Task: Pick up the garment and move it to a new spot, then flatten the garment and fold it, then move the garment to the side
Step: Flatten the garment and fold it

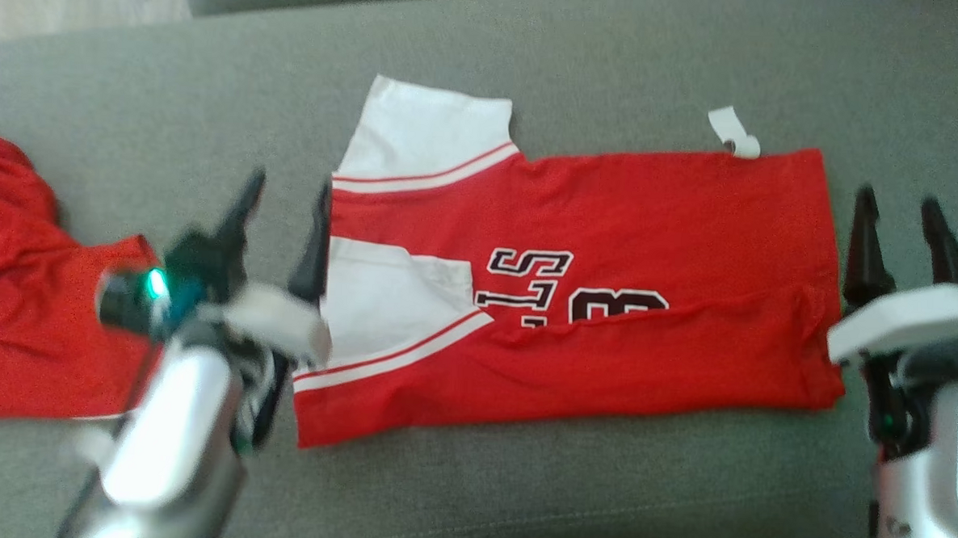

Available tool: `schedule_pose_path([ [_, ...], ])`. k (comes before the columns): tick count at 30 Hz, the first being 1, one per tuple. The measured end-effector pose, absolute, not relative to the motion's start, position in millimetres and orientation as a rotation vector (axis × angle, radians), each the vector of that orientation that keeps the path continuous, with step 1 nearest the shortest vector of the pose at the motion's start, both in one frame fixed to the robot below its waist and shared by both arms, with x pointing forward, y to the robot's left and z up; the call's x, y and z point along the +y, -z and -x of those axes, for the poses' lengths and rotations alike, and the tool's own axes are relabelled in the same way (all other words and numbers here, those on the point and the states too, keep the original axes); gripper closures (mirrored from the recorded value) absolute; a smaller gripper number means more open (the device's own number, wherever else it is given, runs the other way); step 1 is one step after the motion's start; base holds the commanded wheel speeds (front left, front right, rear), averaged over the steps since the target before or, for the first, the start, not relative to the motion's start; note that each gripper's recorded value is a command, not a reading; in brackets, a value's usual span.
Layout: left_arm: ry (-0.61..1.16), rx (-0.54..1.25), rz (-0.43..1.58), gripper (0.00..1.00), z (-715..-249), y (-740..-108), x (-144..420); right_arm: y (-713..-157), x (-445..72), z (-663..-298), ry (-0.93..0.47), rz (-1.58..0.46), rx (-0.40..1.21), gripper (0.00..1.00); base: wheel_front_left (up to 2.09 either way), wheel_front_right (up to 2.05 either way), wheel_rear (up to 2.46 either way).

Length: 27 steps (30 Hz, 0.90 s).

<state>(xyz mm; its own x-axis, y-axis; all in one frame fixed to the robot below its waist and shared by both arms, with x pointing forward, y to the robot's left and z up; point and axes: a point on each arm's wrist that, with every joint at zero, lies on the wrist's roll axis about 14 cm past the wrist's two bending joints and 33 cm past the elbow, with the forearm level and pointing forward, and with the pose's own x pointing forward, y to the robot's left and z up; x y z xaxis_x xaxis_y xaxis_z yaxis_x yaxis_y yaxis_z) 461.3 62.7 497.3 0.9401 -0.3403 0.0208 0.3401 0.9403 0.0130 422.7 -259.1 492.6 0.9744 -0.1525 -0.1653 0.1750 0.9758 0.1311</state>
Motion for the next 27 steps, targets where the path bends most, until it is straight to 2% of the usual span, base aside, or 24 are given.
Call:
schedule_pose_path([
  [5, 0.424, -0.009, -0.036, 0.0, -499, -505, 52, -497, -250, -445, 0.133, -0.116, 0.134, 0.0, 0.0, 0.0, 0.0],
  [12, 0.562, 0.168, -0.133, 0.0, -565, -482, 34, -497, -242, -481, 0.091, -0.072, 0.116, 0.0, 0.0, 0.0, 0.0],
  [15, 0.561, 0.269, -0.126, 0.0, -589, -464, 32, -495, -240, -493, 0.079, -0.055, 0.117, 0.0, 0.0, 0.0, 0.0],
  [21, 0.645, 0.424, -0.233, 0.0, -602, -413, 19, -489, -243, -505, 0.074, -0.028, 0.115, 0.0, 0.0, 0.0, 0.0],
  [27, 0.685, 0.49, -0.292, 0.0, -613, -383, 12, -480, -252, -504, 0.089, -0.009, 0.133, 0.0, 0.0, 0.0, 0.0],
])
